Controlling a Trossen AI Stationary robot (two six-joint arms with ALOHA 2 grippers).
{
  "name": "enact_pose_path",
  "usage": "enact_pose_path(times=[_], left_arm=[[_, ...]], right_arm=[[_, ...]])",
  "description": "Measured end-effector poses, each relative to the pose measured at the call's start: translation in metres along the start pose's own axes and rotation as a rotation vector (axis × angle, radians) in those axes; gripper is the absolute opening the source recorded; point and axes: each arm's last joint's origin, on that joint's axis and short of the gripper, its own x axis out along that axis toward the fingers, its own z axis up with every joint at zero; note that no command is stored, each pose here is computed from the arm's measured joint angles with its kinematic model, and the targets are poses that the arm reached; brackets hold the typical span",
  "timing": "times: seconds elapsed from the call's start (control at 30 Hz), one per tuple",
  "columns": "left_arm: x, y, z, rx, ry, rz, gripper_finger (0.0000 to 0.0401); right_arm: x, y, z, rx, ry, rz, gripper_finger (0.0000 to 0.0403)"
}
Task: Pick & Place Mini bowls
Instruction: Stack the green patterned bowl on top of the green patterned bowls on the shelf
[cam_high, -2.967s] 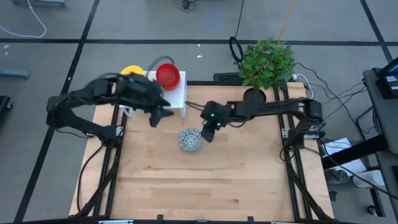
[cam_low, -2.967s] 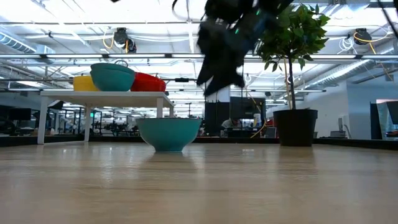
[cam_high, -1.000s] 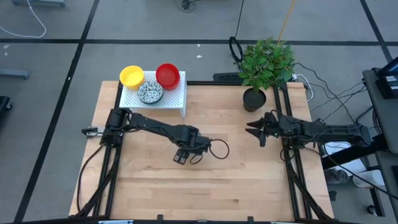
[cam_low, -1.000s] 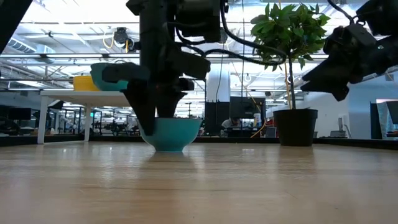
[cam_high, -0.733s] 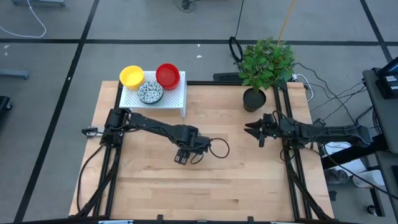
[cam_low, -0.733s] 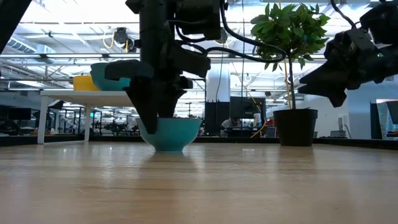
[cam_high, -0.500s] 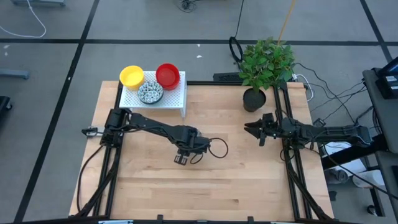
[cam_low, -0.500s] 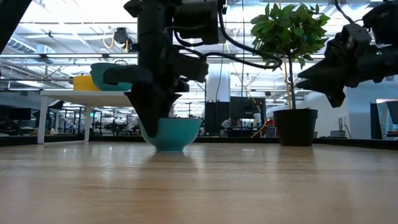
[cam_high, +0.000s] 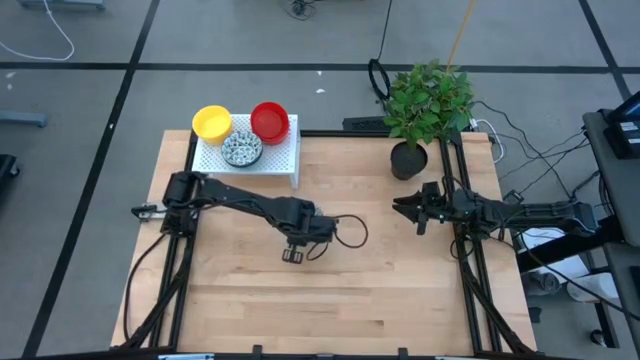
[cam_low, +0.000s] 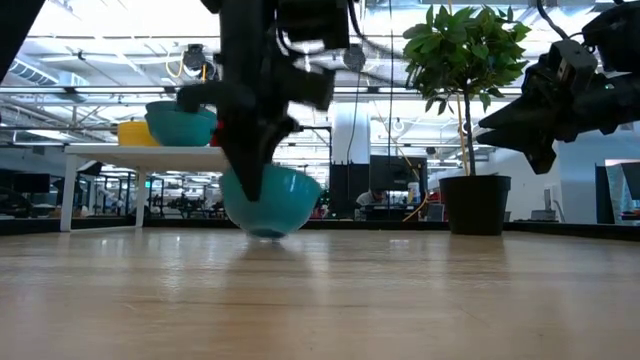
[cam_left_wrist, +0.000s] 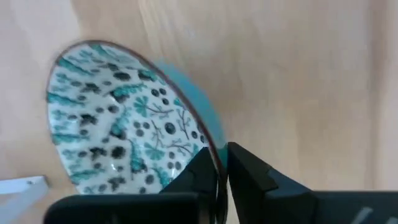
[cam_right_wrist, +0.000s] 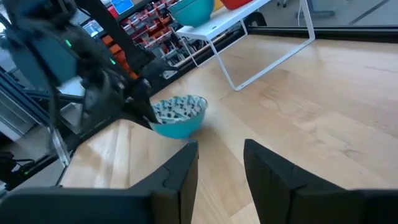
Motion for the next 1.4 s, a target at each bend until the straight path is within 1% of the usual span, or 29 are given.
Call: enact_pose_path(times=[0.1, 0.17, 0.27, 0.37, 0.43, 0.57, 0.7, 0.8, 0.9, 1.03, 1.13, 1.2, 1.27, 1.4], left_arm=[[-0.021, 0.006, 0.000, -0.021, -0.064, 0.002, 0.0024], [-0.035, 0.013, -0.002, -0.051, -0.108, 0.010, 0.0013], [-0.059, 0.027, -0.011, -0.114, -0.172, 0.025, 0.0015], [-0.086, 0.042, -0.024, -0.184, -0.247, 0.048, 0.0033], [-0.106, 0.050, -0.035, -0.217, -0.304, 0.078, 0.0038], [-0.142, 0.071, -0.061, -0.290, -0.409, 0.194, 0.0019], [-0.169, 0.095, -0.092, -0.433, -0.451, 0.293, 0.0012], [-0.177, 0.112, -0.115, -0.549, -0.426, 0.336, 0.0026], [-0.181, 0.125, -0.137, -0.631, -0.370, 0.371, 0.0039], [-0.178, 0.136, -0.156, -0.698, -0.268, 0.371, 0.0024], [-0.174, 0.139, -0.171, -0.737, -0.150, 0.332, 0.0012], [-0.169, 0.141, -0.175, -0.758, -0.120, 0.278, 0.0012], [-0.165, 0.141, -0.175, -0.764, -0.100, 0.242, 0.0021], [-0.166, 0.140, -0.177, -0.760, -0.098, 0.237, 0.0035]], right_arm=[[0.000, 0.000, 0.000, 0.011, 0.006, 0.005, 0.0116], [0.000, 0.001, 0.000, 0.043, 0.015, 0.025, 0.0116], [0.000, 0.001, 0.000, 0.091, 0.015, 0.025, 0.0116], [0.000, 0.001, 0.000, 0.076, 0.015, 0.025, 0.0116], [0.000, 0.001, 0.000, 0.049, 0.014, 0.025, 0.0116], [0.000, 0.000, -0.001, 0.017, 0.020, 0.022, 0.0116], [0.000, 0.000, -0.001, 0.003, 0.018, 0.022, 0.0116], [0.000, 0.000, -0.001, 0.006, 0.019, 0.022, 0.0116], [0.000, 0.000, -0.001, 0.005, 0.019, 0.022, 0.0116], [0.000, 0.000, -0.001, 0.005, 0.019, 0.022, 0.0116], [0.000, 0.000, -0.001, 0.007, 0.019, 0.022, 0.0116], [0.000, 0.000, -0.001, 0.007, 0.019, 0.022, 0.0116], [0.000, 0.000, -0.001, 0.007, 0.019, 0.022, 0.0116], [0.000, 0.000, -0.001, 0.007, 0.019, 0.022, 0.0116]])
